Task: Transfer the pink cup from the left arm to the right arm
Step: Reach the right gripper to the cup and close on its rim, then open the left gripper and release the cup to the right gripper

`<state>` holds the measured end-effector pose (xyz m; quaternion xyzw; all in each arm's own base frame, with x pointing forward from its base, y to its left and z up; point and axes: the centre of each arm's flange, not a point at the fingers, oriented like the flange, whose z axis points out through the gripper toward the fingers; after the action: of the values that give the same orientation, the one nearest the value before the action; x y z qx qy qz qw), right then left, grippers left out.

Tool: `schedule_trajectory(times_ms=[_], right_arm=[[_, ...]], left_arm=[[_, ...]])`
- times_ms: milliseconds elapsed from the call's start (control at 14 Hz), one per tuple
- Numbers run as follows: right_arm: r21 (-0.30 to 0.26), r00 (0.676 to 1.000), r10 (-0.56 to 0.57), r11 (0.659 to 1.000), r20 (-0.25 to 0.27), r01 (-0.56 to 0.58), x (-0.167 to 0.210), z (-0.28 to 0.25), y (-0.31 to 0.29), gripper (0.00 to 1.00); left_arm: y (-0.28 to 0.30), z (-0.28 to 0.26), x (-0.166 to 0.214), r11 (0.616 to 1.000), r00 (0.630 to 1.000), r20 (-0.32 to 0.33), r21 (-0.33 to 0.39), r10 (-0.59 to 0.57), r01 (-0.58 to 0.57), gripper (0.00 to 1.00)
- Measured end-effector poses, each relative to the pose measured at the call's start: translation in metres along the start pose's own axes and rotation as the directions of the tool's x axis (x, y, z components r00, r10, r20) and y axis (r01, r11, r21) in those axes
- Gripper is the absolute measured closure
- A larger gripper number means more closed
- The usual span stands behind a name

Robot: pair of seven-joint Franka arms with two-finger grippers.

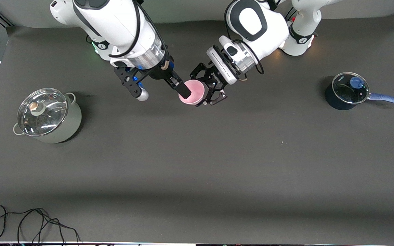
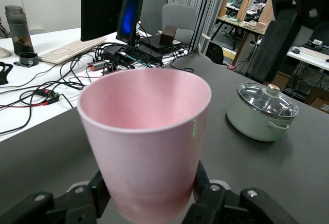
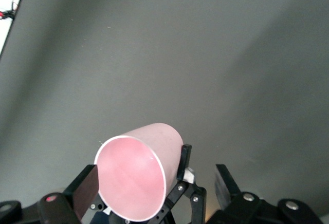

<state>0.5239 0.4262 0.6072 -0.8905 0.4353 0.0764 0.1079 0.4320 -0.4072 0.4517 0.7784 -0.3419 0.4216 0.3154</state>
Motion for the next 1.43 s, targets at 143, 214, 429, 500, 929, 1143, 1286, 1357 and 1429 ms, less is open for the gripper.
schedule_trajectory(times_ms=[143, 214, 429, 500, 929, 1143, 1286, 1357, 1429], right_arm=[[-0.025, 1.000, 0.003, 1.000, 0.003, -0.003, 0.001, 0.012, 0.001, 0.00], [-0.034, 1.000, 0.005, 0.999, 0.005, -0.004, 0.001, 0.017, 0.001, 0.00], [-0.045, 1.000, 0.009, 0.999, 0.023, -0.008, 0.001, 0.023, 0.001, 0.07], [-0.045, 1.000, 0.009, 0.999, 0.024, -0.008, 0.001, 0.023, 0.001, 0.19], [-0.041, 0.999, -0.019, 0.999, 0.026, 0.020, 0.001, 0.023, 0.001, 0.80], [-0.057, 0.999, -0.038, 0.998, 0.029, 0.040, 0.002, 0.023, 0.003, 0.93], [-0.057, 0.999, -0.039, 0.998, 0.031, 0.041, 0.002, 0.023, 0.003, 0.93], [-0.057, 0.999, -0.039, 0.998, 0.031, 0.041, 0.003, 0.023, 0.003, 0.93], [-0.058, 0.999, -0.039, 0.998, 0.031, 0.040, 0.003, 0.022, 0.003, 0.93]], left_arm=[[0.000, 0.000, 0.000, 1.000, 1.000, 0.000, 0.001, -0.007, 0.007, 0.35], [0.000, 0.000, 0.000, 1.000, 1.000, 0.000, 0.001, -0.009, 0.009, 0.35], [0.000, 0.000, 0.000, 1.000, 1.000, 0.001, 0.001, -0.013, 0.013, 0.35], [0.000, 0.000, 0.000, 1.000, 1.000, 0.001, 0.001, -0.014, 0.014, 0.35], [0.001, 0.000, 0.000, 1.000, 1.000, 0.001, -0.001, -0.014, 0.014, 0.35], [0.004, 0.000, 0.000, 1.000, 1.000, 0.003, -0.002, 0.002, -0.002, 0.35], [0.004, 0.000, 0.000, 1.000, 1.000, 0.003, -0.002, 0.002, -0.002, 0.35], [0.004, 0.000, 0.000, 1.000, 1.000, 0.002, -0.001, 0.002, -0.002, 0.35], [0.002, 0.000, 0.001, 1.000, 1.000, 0.001, 0.003, -0.005, 0.005, 0.28]])
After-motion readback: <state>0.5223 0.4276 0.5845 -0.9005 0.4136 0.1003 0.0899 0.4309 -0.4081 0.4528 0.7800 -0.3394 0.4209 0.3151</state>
